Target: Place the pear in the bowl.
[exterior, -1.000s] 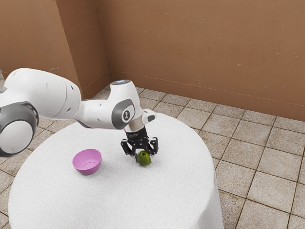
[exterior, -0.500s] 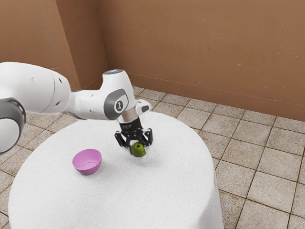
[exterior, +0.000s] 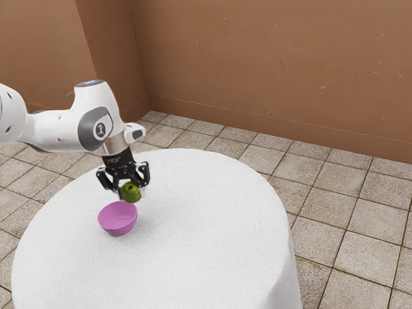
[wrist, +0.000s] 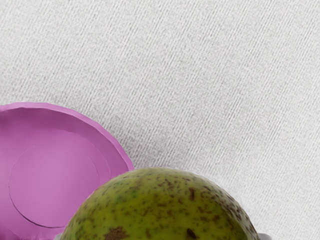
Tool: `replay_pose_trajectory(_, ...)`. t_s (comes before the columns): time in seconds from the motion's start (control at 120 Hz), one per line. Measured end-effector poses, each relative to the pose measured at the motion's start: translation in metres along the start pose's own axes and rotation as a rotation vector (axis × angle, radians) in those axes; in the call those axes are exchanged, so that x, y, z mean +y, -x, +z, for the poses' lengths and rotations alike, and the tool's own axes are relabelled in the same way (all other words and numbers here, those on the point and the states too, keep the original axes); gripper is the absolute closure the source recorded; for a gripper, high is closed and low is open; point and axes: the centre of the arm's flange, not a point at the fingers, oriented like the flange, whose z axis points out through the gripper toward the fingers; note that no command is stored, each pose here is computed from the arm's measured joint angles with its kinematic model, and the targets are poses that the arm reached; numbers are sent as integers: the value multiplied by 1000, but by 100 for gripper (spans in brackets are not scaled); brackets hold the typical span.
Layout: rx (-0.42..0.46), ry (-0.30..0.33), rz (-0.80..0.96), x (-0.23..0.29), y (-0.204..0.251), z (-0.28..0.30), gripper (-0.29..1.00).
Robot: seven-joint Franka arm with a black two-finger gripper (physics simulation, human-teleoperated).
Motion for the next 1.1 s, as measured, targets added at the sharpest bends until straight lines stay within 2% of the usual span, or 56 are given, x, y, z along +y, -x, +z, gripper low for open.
replay_pose_trajectory(0.25, -46, -52, -41, -29, -5, 24, 30)
replay_pose_trajectory(0.633, -91, -85, -79, -49, -7, 53, 30)
replay_pose_trajectory(0.783, -88, -86, -75, -48, -8, 54, 15)
replay_pose_trajectory(0.983, -31, -43, -14, -24, 0, 10, 6)
replay_pose_trajectory(1.1, 67, -47, 81, 15, -13, -44, 3)
